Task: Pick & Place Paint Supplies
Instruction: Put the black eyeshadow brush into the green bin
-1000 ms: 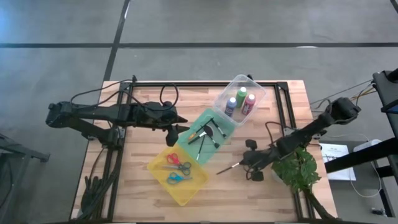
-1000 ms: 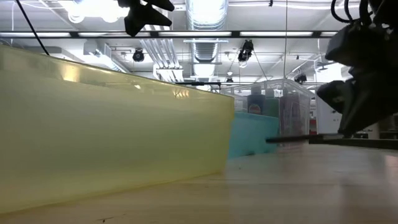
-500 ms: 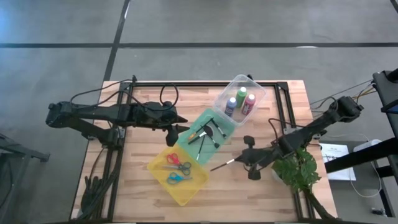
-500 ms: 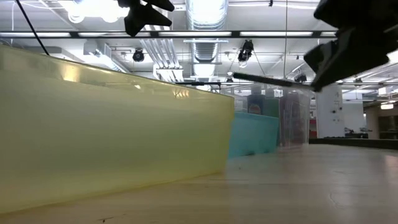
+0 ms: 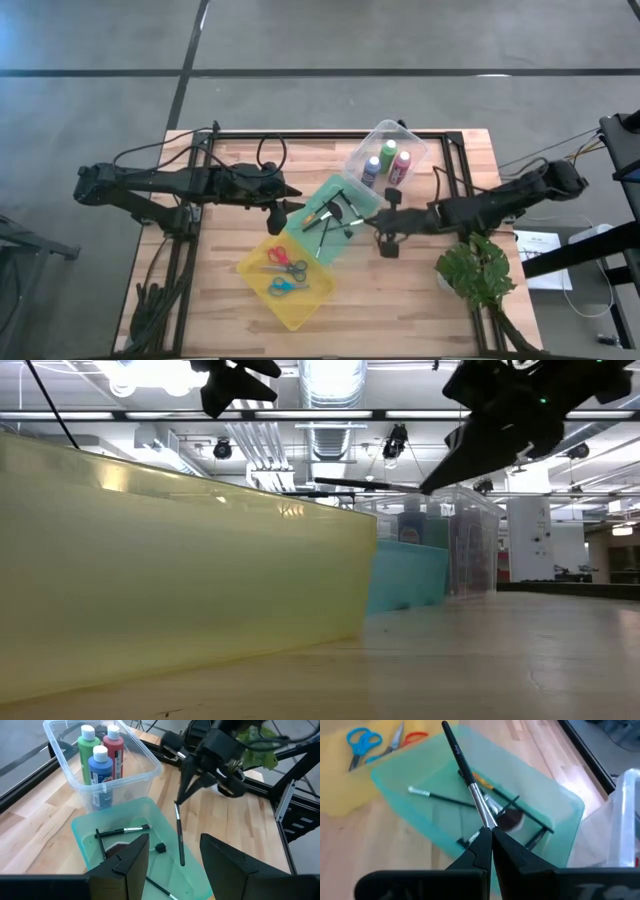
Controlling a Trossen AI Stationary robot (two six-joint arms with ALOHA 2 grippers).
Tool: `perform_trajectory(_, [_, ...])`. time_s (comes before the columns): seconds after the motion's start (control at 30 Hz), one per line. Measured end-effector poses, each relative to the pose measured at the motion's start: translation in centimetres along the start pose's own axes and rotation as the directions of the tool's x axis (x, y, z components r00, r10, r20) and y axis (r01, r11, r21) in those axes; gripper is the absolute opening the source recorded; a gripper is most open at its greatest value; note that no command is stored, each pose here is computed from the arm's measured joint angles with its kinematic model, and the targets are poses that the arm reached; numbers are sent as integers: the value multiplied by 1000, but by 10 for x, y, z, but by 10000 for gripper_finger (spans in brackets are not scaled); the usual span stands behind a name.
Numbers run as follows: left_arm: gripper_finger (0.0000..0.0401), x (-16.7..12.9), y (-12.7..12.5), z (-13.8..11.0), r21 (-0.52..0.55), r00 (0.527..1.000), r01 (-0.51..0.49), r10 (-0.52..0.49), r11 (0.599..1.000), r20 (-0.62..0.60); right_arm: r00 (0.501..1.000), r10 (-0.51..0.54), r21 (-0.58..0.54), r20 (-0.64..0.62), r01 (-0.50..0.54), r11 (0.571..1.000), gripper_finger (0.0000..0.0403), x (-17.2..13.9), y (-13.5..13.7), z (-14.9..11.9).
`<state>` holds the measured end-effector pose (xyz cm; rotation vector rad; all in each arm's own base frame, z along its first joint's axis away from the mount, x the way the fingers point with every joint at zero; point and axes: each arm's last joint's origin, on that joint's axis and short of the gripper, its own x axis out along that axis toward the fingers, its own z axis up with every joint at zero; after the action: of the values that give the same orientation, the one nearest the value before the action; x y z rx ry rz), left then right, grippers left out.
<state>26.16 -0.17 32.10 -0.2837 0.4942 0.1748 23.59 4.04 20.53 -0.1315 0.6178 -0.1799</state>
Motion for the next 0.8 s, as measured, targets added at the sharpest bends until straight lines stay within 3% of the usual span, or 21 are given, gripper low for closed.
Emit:
perform_trajectory(0.23, [185,0,0,0,21,1000,-7,7,1000,3,1000,5,10,7,-5,1000,8,13,-16,2])
perform_trajectory(0.4, [185,0,0,0,34,1000,-10,10,999,4,999,44,-1,17,-44,999,8,31,-11,1])
perform_trajectory(0.8, [185,0,0,0,41,1000,-11,11,999,3,999,30,-32,-17,-31,999,8,60,-5,19])
